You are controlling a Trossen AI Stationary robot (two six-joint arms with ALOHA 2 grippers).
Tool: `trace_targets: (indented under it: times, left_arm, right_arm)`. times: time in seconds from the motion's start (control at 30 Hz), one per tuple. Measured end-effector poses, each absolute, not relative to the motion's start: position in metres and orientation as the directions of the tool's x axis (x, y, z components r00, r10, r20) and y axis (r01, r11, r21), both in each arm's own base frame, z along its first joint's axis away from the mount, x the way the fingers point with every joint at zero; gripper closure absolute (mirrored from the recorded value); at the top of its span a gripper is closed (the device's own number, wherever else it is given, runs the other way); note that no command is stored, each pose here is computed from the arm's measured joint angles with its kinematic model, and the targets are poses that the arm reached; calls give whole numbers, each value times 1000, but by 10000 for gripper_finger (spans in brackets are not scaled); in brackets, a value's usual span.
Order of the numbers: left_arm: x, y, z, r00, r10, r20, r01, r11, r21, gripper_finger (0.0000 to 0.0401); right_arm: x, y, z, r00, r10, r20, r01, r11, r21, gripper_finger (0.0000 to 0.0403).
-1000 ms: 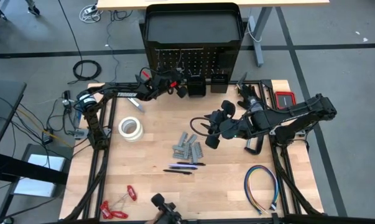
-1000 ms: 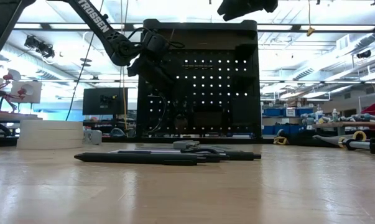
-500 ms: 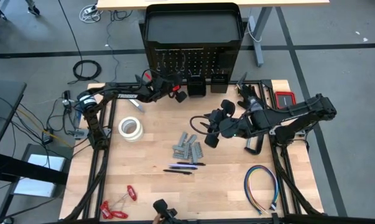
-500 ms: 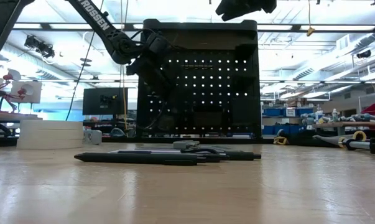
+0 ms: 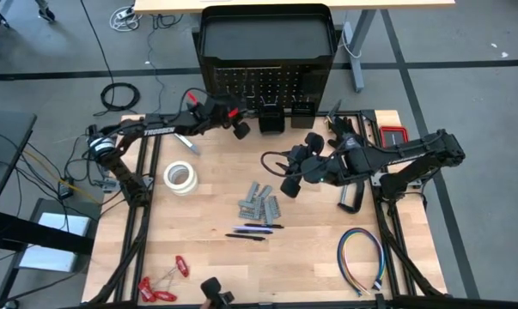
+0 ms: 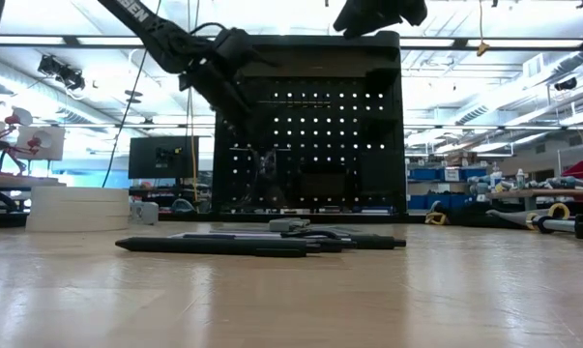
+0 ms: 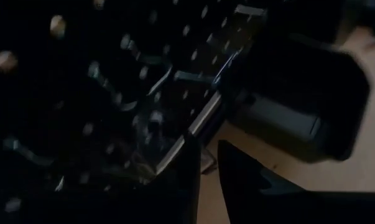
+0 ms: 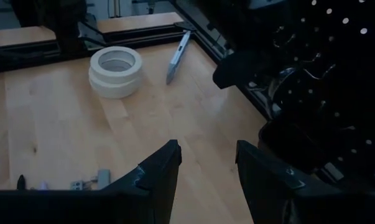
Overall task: Hang tools onto peg board
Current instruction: Hang the black safety glasses on the peg board
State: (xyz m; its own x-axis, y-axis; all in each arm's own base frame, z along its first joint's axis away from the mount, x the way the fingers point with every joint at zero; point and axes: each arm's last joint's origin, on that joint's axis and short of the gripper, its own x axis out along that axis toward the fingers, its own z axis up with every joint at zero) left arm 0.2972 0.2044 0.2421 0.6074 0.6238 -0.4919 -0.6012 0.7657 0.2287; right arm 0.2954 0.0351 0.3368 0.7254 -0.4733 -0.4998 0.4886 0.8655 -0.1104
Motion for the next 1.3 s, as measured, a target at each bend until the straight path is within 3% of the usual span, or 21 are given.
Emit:
trace_targets:
  times: [0.27, 0.53, 0.93, 1.17, 1.3]
  left_arm:
    - [283, 216, 224, 610, 624, -489, -615, 761, 204, 338]
    - [278, 220, 219, 643, 641, -420, -581, 765, 278, 338]
    - [308, 200, 200, 711, 581, -395, -484, 813, 324, 338]
    - [301, 206, 213, 622, 694, -363, -574, 719, 391, 338]
    - [296, 209, 212, 620, 679, -393, -582, 734, 350, 338]
  right_arm:
    - [294, 35, 335, 716, -470, -516, 482, 868, -121, 233]
    - [293, 35, 334, 706, -472, -528, 478, 868, -137, 233]
    - [297, 25, 335, 707, -494, -507, 485, 860, -161, 233]
    - [297, 25, 335, 705, -494, -510, 483, 860, -165, 233]
    - [296, 24, 333, 694, -495, -523, 479, 859, -178, 233]
